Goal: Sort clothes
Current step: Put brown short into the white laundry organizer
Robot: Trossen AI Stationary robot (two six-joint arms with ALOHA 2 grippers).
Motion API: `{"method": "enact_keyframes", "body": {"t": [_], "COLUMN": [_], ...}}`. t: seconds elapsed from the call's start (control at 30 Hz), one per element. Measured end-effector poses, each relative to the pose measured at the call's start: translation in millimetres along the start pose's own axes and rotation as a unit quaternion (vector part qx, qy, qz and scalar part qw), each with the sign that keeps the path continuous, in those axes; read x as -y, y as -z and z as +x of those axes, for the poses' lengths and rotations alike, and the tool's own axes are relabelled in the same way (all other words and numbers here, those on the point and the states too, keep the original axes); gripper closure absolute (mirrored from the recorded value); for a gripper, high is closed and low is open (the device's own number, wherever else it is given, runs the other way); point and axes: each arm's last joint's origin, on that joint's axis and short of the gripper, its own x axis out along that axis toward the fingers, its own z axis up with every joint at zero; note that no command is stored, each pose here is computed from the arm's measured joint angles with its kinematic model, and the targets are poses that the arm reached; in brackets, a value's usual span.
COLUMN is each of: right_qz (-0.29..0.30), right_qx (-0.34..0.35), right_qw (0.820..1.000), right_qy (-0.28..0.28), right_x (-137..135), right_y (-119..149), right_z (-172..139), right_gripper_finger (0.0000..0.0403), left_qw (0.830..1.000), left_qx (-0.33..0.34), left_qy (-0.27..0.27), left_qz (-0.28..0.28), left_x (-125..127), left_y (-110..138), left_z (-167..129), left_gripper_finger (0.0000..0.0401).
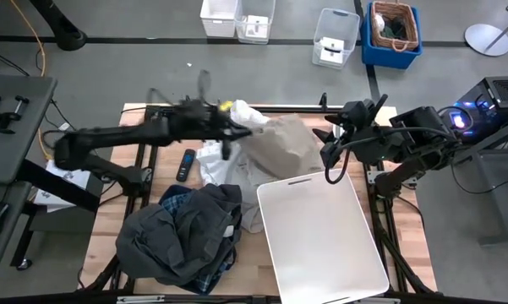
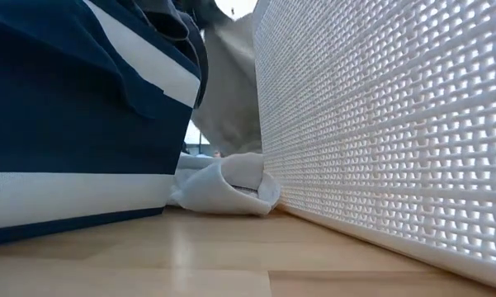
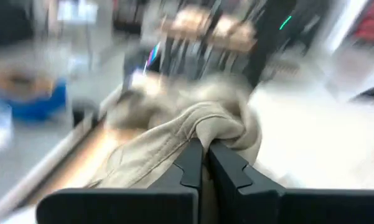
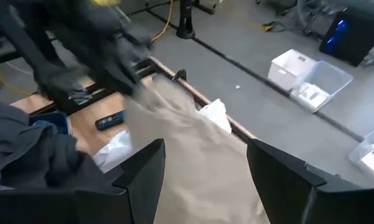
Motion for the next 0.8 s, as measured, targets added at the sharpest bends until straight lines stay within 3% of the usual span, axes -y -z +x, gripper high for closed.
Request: {"method": "enact_keyframes", "body": {"t": [0.17, 0.33, 0.47, 0.57, 0.8], "right_qz": [-0.008, -0.006, 0.005, 0.019, 0.035], "right_qx": [0.022, 0.053, 0.078, 0.095, 0.121], "right_qw": [0.999, 0.997, 0.993, 0.99, 0.985], "right_qy": [0.025, 0.061, 0.085, 0.098, 0.114], "right_x": [1, 5, 12, 18, 34], "right_y": [-1, -4, -6, -7, -10], "right_z": [0, -2, -6, -10, -22], "right_gripper_finger": [0.0181, 0.0181, 0.0181, 0.0181, 0.0181], "left_qw": [0.989, 0.963, 0.91, 0.861, 0.751], "left_qx": [0.133, 0.197, 0.279, 0.308, 0.369], "left_qy": [0.039, 0.15, 0.279, 0.39, 0.547], "left_qz": [0.047, 0.106, 0.126, 0.112, 0.014], "left_x": [27, 71, 105, 129, 153], "left_y": [-68, -107, -136, -143, -163], "left_z": [-41, -25, -1, 31, 86], "left_gripper_finger": [0.04, 0.04, 0.04, 0.04, 0.0401]}}
